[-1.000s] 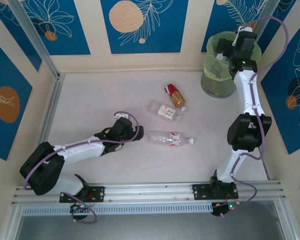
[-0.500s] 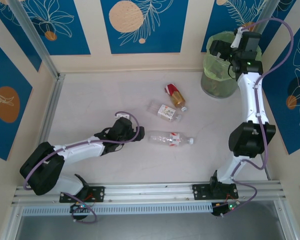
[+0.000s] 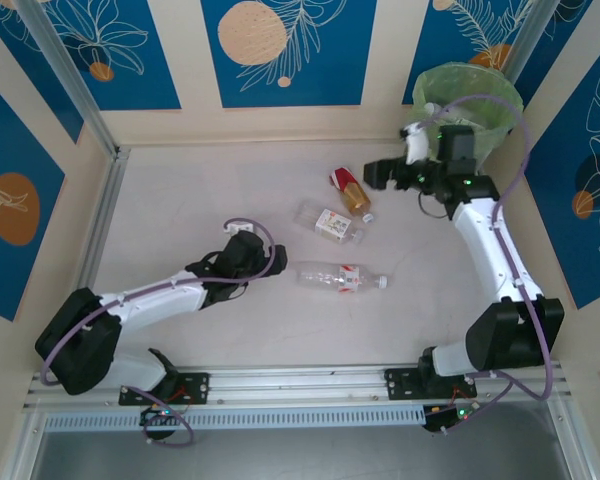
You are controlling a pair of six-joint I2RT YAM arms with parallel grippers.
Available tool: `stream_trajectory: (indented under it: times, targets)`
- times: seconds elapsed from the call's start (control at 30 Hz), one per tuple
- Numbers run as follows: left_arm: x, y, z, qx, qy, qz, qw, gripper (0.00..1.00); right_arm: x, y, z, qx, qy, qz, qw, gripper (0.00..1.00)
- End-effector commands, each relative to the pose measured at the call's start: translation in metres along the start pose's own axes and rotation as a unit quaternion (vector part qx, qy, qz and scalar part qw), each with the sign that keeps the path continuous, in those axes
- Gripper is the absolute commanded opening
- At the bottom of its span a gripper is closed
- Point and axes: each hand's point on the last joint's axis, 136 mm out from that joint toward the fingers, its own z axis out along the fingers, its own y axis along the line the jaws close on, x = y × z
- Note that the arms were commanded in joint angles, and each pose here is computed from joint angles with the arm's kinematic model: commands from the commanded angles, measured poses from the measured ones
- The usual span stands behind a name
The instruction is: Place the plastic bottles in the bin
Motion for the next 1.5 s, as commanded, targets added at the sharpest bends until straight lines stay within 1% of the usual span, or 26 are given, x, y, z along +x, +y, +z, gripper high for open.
stream_trajectory:
  times: [0.0, 0.07, 0.17, 0.27, 0.33, 0.4, 0.57, 0.63, 0.67, 0.7, 0.77, 0.8, 0.97, 1.1, 1.23, 1.4, 1.47]
  targets:
    - [-0.012, 0.016, -0.011, -0.033, -0.022, -0.019, 0.999, 1.00, 0.055, 0.047, 0.006, -0.079, 0.071, -0.115, 0.988, 0.98]
    - [-0.013, 0.020, -0.012, -0.042, -0.022, -0.023, 0.999, 1.00, 0.086, 0.069, 0.013, -0.118, 0.108, -0.167, 0.973, 0.98]
    - [-0.013, 0.026, -0.013, -0.056, -0.025, -0.032, 0.998, 1.00, 0.122, 0.097, 0.020, -0.165, 0.154, -0.224, 0.948, 0.99]
    - [-0.013, 0.031, -0.014, -0.066, -0.028, -0.041, 0.997, 1.00, 0.149, 0.114, 0.024, -0.201, 0.186, -0.247, 0.930, 1.00]
    - [-0.013, 0.032, -0.014, -0.066, -0.028, -0.043, 0.997, 1.00, 0.164, 0.120, 0.028, -0.212, 0.205, -0.262, 0.919, 1.00]
    - [-0.012, 0.033, -0.015, -0.066, -0.027, -0.043, 0.997, 1.00, 0.183, 0.119, 0.033, -0.206, 0.238, -0.286, 0.905, 1.00]
    - [-0.010, 0.042, -0.017, -0.078, -0.028, -0.048, 0.995, 1.00, 0.233, 0.098, 0.049, -0.155, 0.354, -0.334, 0.860, 0.99]
    - [-0.010, 0.040, -0.017, -0.065, -0.031, -0.051, 0.996, 1.00, 0.246, 0.090, 0.056, -0.140, 0.380, -0.345, 0.847, 1.00]
    - [-0.010, 0.034, -0.016, -0.045, -0.030, -0.045, 0.998, 1.00, 0.250, 0.089, 0.059, -0.140, 0.386, -0.347, 0.843, 1.00]
    - [-0.012, 0.020, -0.015, -0.001, -0.033, -0.034, 0.999, 1.00, 0.253, 0.087, 0.063, -0.140, 0.391, -0.350, 0.840, 1.00]
    - [-0.013, -0.005, -0.016, 0.098, -0.027, -0.019, 0.995, 1.00, 0.257, 0.084, 0.069, -0.136, 0.399, -0.351, 0.836, 1.00]
    - [-0.014, -0.007, -0.018, 0.116, -0.022, -0.021, 0.993, 1.00, 0.259, 0.082, 0.071, -0.134, 0.405, -0.350, 0.834, 1.00]
    - [-0.015, 0.017, -0.023, 0.087, -0.024, -0.026, 0.996, 1.00, 0.270, 0.078, 0.085, -0.134, 0.416, -0.340, 0.833, 1.00]
    - [-0.015, 0.026, -0.028, 0.084, -0.026, -0.030, 0.996, 1.00, 0.278, 0.071, 0.092, -0.126, 0.429, -0.344, 0.826, 0.98]
    - [-0.015, 0.032, -0.029, 0.075, -0.028, -0.034, 0.996, 1.00, 0.279, 0.070, 0.094, -0.126, 0.424, -0.358, 0.822, 0.94]
    - [-0.016, 0.035, -0.028, 0.069, -0.032, -0.037, 0.996, 1.00, 0.290, 0.050, 0.095, -0.101, 0.429, -0.406, 0.801, 0.94]
    - [-0.016, 0.036, -0.027, 0.067, -0.032, -0.038, 0.997, 1.00, 0.291, 0.046, 0.096, -0.093, 0.429, -0.417, 0.796, 0.93]
